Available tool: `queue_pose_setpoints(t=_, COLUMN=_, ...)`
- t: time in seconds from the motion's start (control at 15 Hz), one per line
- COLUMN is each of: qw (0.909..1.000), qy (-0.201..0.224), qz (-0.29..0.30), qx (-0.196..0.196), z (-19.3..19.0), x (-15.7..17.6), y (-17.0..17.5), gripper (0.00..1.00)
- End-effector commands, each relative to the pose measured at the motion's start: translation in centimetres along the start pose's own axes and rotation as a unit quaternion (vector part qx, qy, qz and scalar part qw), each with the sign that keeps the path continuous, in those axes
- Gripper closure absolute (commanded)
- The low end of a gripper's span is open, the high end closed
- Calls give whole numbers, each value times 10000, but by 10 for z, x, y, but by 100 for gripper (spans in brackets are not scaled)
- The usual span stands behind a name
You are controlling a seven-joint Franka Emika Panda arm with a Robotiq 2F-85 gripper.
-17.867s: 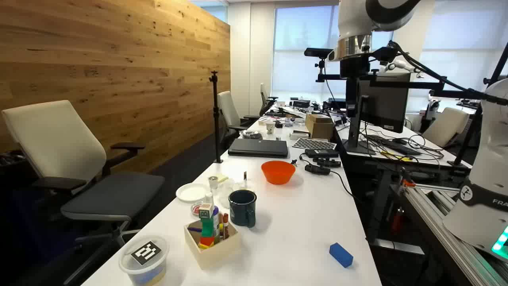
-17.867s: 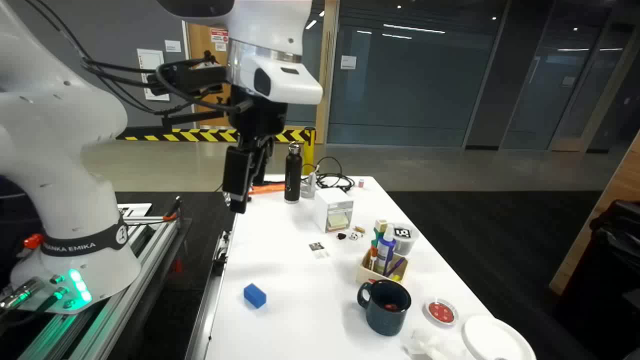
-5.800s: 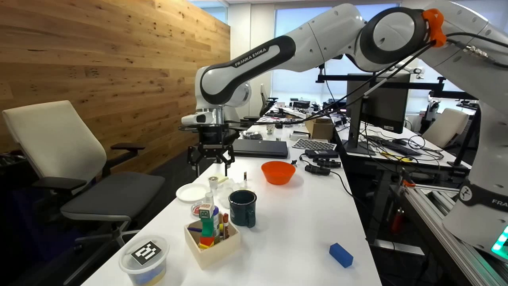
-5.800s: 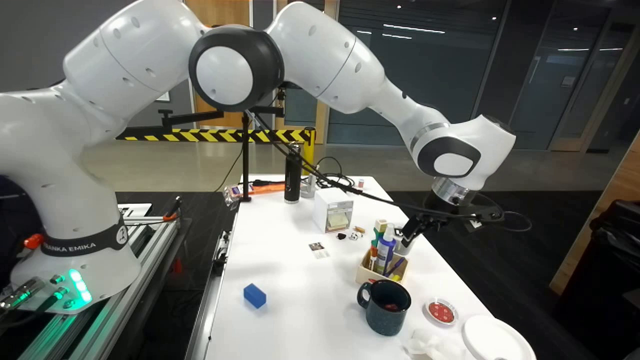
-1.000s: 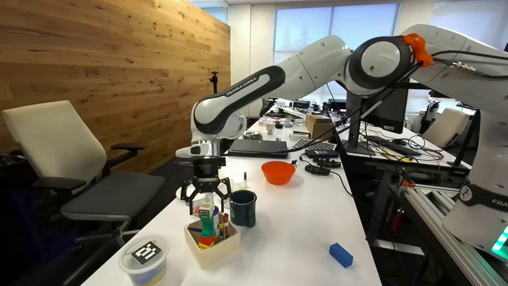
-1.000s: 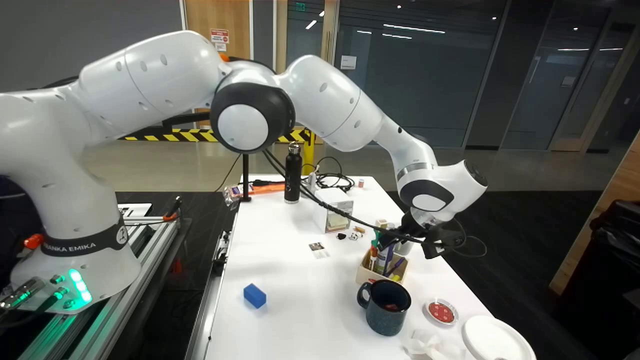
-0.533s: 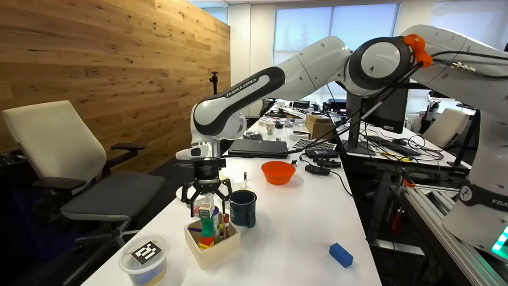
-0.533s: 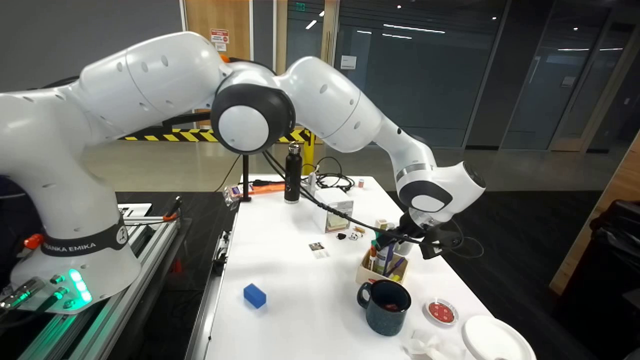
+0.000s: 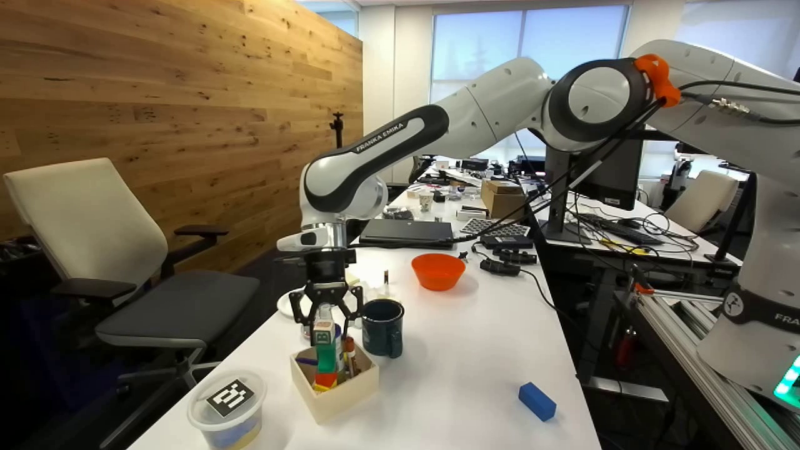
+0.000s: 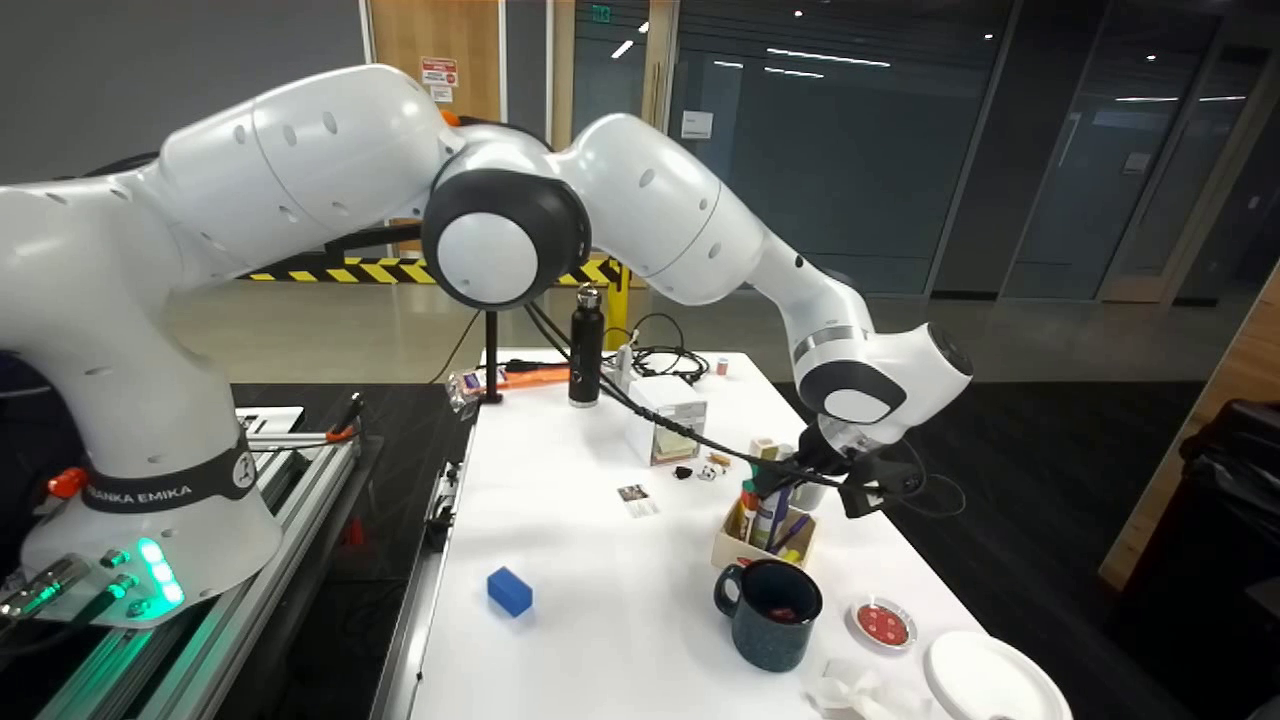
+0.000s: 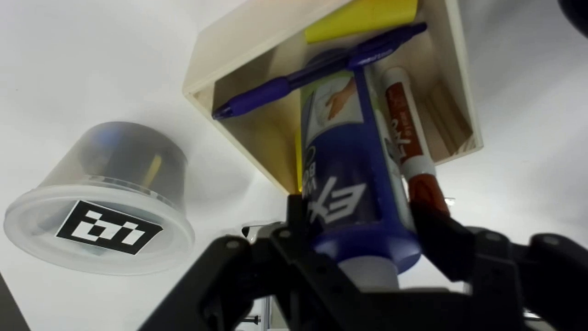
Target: Remove the blue bottle from the box and place it on the right side of the table.
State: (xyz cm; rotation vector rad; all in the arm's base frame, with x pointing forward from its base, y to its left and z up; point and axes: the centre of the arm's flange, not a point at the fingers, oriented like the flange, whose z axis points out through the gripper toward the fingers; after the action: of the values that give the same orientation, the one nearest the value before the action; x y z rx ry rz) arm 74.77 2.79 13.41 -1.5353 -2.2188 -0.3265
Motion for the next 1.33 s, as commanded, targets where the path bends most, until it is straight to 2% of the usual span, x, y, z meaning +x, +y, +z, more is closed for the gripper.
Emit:
queue_pose_setpoints(t=0.0, qw=10000, qy=63, qz=2, qx=26, z=-1, x=-3, y=8, gripper=68)
queue_pose_setpoints(t=0.93, qw=9997, qy=-87, qz=248, qx=-7, z=-10, x=-19, y=3, gripper=69)
queue_pose_setpoints(t=1.27, qw=9997, qy=-109, qz=208, qx=-63, z=-17, x=-14, y=2, gripper=69)
